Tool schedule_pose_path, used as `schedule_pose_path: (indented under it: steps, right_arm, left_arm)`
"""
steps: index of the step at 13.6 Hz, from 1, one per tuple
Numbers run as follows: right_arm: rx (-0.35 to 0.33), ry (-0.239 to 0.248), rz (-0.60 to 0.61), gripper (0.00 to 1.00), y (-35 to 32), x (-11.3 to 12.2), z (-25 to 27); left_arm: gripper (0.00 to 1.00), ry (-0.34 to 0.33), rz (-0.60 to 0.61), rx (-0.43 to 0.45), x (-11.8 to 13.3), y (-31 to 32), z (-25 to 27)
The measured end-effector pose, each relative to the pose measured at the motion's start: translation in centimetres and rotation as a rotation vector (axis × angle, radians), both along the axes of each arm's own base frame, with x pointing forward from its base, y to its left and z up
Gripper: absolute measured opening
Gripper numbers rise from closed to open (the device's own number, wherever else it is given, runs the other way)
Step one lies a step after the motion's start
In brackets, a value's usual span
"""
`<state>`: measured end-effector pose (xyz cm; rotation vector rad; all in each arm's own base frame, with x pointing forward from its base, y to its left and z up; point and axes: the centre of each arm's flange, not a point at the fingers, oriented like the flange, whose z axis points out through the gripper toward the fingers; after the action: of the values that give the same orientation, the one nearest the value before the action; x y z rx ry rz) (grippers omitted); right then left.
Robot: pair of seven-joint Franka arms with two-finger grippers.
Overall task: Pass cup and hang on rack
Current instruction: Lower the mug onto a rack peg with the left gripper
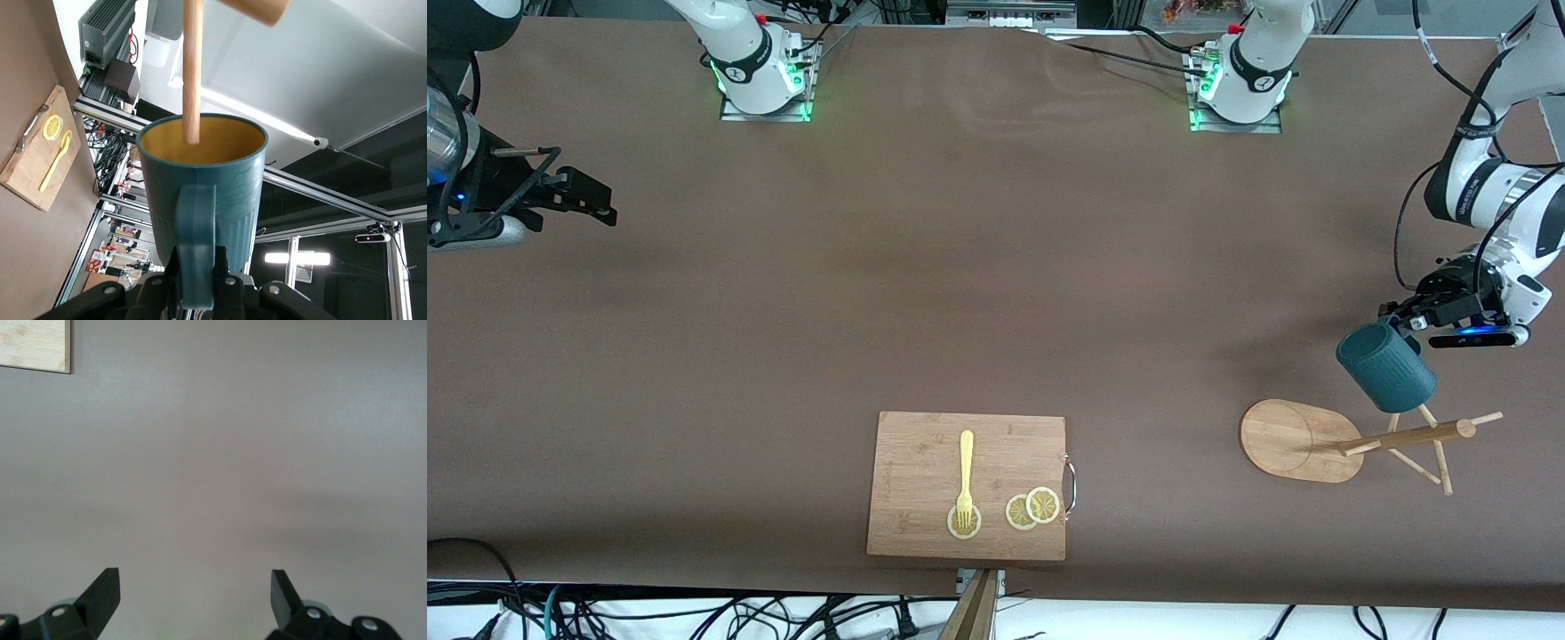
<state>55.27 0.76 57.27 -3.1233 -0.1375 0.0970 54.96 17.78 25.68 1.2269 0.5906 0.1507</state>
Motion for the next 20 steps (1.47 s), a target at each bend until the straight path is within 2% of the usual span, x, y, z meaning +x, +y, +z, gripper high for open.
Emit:
schedule_pose_path:
  steps: [4,8,15,20]
  right_arm:
    - [0.000,0.000,0.000,1.00,0.0,0.0,0.0]
    - [0.000,0.000,0.000,1.00,0.0,0.0,0.0]
    - [0.000,0.000,0.000,1.00,0.0,0.0,0.0]
    - [0.000,0.000,0.000,1.00,0.0,0.0,0.0]
  left_arm:
    - [0.21,0.009,0.008,-0.014,0.5,0.5,-1.4]
    - [0.21,0.025,0.017,-0.071,0.5,0.8,-4.0]
    - [0.21,-0.008,0.024,-0.053,1.9,2.3,-3.5]
    - [0.21,-0.006,0.033,-0.046,2.1,3.2,-4.1]
